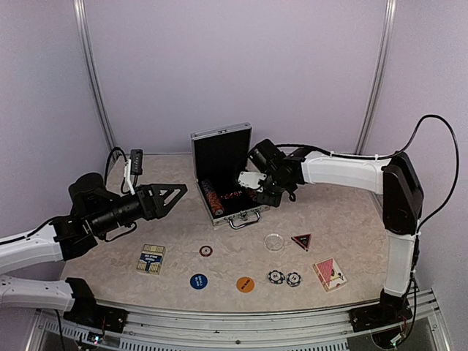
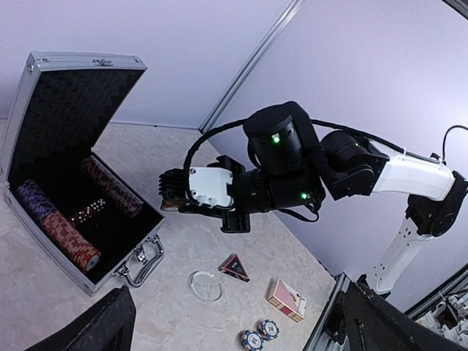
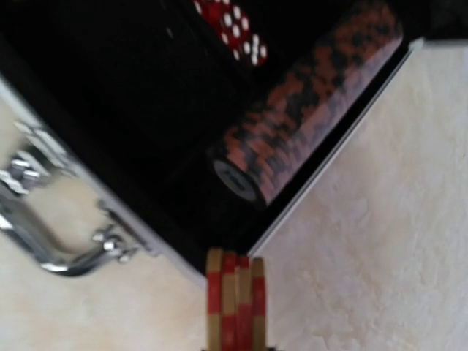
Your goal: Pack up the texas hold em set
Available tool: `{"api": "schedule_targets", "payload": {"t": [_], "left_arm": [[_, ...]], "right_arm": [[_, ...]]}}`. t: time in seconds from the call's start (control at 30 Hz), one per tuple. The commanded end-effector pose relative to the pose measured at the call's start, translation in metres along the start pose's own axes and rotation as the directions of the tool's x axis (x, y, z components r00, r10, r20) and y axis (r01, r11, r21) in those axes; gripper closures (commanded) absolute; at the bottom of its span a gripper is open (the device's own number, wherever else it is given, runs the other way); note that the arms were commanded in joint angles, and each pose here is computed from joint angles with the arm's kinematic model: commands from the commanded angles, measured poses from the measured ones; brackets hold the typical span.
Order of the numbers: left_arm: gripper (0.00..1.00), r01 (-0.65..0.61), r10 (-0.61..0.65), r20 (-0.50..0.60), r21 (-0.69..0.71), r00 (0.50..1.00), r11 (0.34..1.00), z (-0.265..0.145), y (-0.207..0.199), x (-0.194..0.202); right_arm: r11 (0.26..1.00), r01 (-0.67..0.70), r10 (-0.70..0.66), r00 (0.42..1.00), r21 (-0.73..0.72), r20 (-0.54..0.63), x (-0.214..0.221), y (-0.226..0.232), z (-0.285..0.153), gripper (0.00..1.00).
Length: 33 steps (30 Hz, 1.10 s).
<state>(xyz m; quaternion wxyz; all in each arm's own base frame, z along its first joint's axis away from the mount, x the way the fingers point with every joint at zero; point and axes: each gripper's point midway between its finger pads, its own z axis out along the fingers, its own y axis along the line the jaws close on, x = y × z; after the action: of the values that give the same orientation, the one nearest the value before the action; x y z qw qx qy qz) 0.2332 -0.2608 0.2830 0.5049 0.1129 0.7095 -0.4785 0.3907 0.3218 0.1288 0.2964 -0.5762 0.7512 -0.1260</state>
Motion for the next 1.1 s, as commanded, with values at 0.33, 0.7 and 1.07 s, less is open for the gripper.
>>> {"api": "schedule_targets", "payload": {"t": [0.33,0.7,1.07], "left_arm": [[0.01,0.009,-0.008,0.014,-0.034,1.000,0.999,-0.011,0.010,0.000],[0.01,0.012,-0.012,0.017,-0.035,1.000,0.999,-0.010,0.014,-0.001],[0.01,0.017,-0.016,0.012,-0.035,1.000,0.999,-0.008,0.017,0.001]], "right_arm": [[0.993,0.052,-0.042,0.995,0.107,-0.090,0.001,-0.020,0.042,1.00],[0.996,0.058,-0.051,0.993,0.067,-0.106,0.005,-0.007,0.054,1.00],[0.997,0.070,-0.065,0.992,0.044,-0.106,0.006,0.000,0.062,1.00]]}}
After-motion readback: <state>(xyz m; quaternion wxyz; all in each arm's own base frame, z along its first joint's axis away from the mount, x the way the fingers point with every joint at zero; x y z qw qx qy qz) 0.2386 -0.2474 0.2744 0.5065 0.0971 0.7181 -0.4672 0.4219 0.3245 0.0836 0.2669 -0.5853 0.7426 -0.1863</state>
